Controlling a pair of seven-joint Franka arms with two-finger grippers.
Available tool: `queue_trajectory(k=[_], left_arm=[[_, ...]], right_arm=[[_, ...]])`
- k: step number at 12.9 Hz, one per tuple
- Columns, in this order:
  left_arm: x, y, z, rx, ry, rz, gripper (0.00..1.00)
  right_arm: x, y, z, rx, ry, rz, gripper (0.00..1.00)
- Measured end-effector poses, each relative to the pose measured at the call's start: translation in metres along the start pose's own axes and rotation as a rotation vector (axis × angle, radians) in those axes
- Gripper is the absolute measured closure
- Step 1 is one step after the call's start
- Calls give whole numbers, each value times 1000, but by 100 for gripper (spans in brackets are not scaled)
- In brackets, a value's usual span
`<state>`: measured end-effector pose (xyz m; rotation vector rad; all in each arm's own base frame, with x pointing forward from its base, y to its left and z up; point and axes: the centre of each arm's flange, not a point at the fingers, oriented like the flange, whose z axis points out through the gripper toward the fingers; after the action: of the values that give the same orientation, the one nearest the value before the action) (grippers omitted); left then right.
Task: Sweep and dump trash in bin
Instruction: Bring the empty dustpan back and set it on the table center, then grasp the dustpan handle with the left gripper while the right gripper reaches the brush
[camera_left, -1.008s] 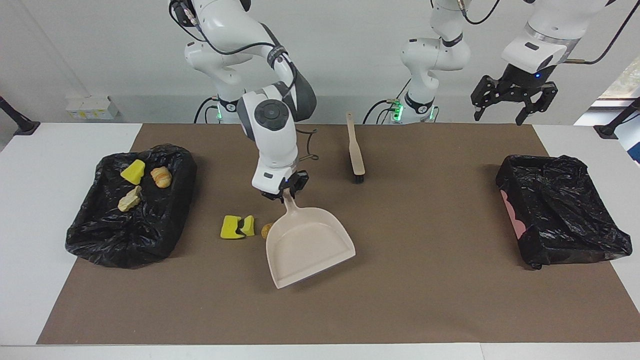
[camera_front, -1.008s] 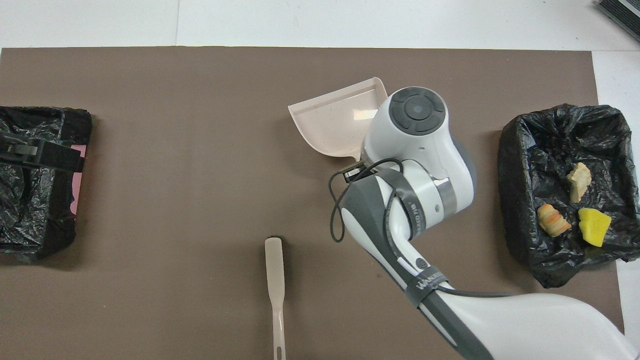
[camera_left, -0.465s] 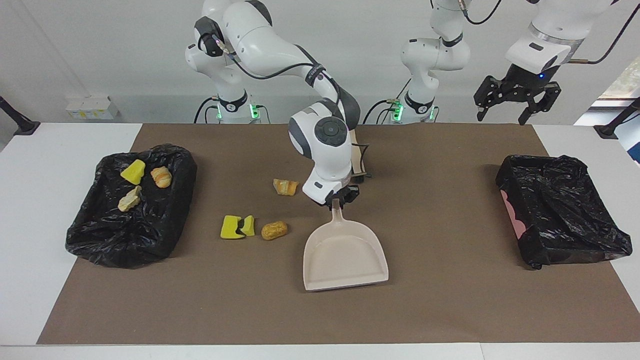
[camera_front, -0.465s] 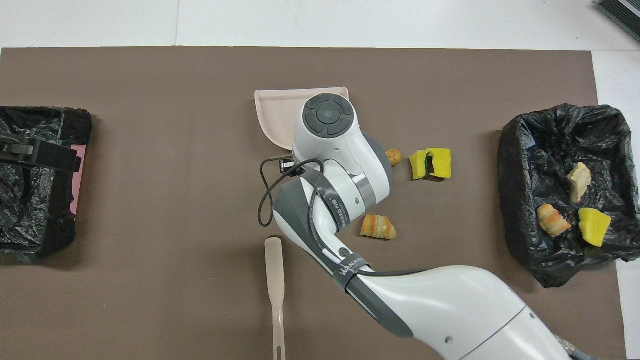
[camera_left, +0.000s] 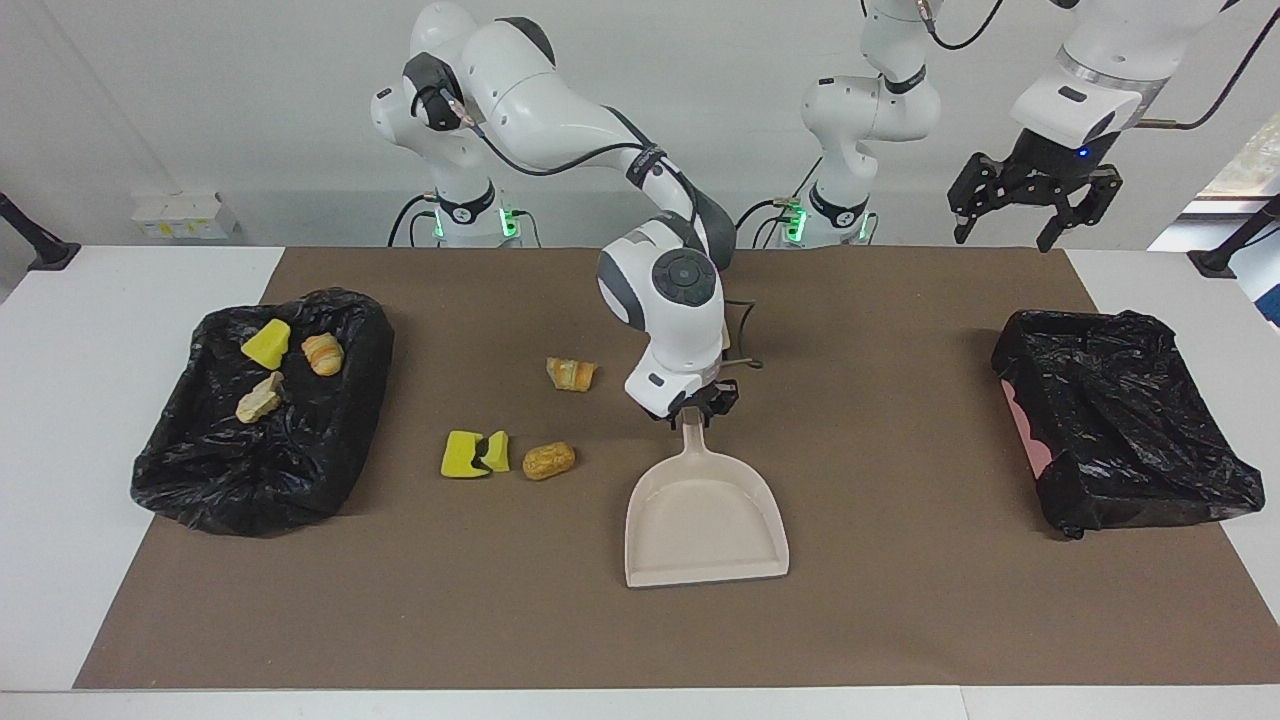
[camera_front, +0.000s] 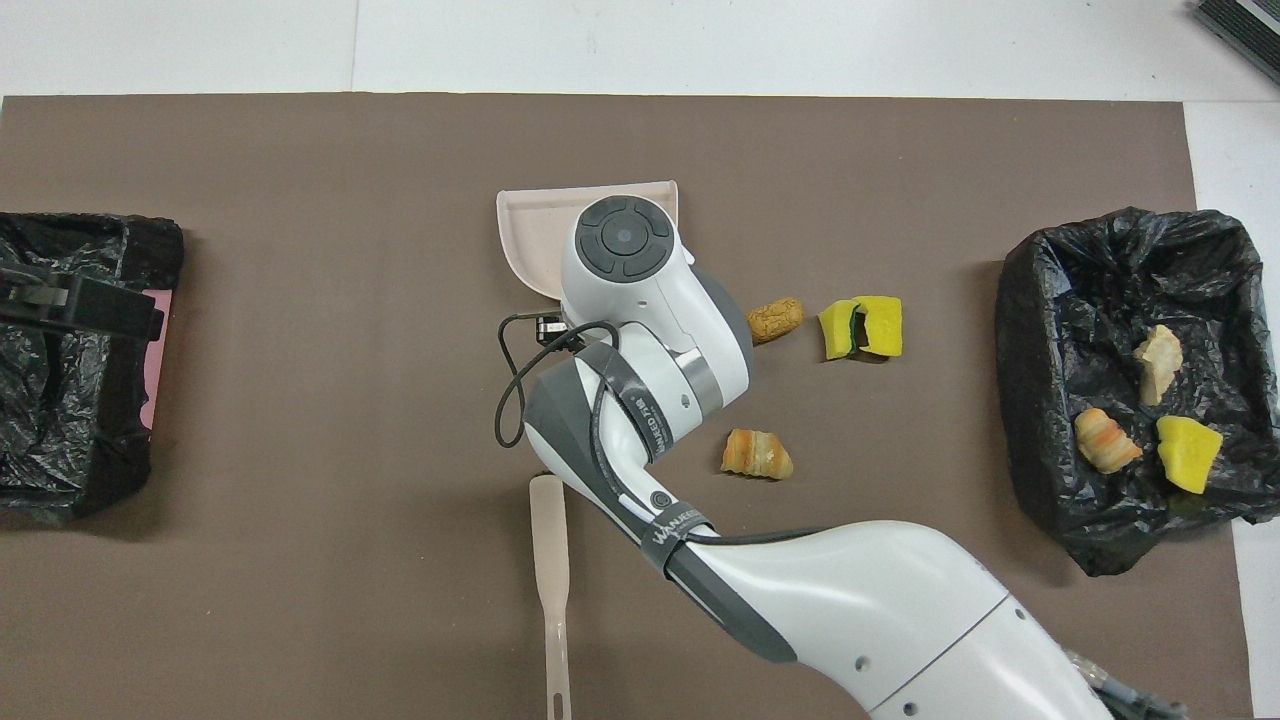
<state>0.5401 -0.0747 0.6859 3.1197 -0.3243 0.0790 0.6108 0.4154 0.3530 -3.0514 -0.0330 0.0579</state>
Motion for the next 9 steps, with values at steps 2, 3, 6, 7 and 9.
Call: queue_trajectory(k=[2,3,6,7,9], left_arm=[[4,-2,-2,2,33,-2,0],[7,-4,-2,4,55,-7,0],[19,-5,7,6,96,-7,0],[26,-3,16,6,105,-2,0],[47,12,42,1,111,23,0]], right_arm=[[-8,7,-28,-13,-15,-19,12],[-18,7,-44,-24,-35,-26,1],[-57,0,-75,-31,-79,-56,0],[-76,-5,-76,-39,-94,-73,0],[-121,-24,-67,-60,-110,-87,0]])
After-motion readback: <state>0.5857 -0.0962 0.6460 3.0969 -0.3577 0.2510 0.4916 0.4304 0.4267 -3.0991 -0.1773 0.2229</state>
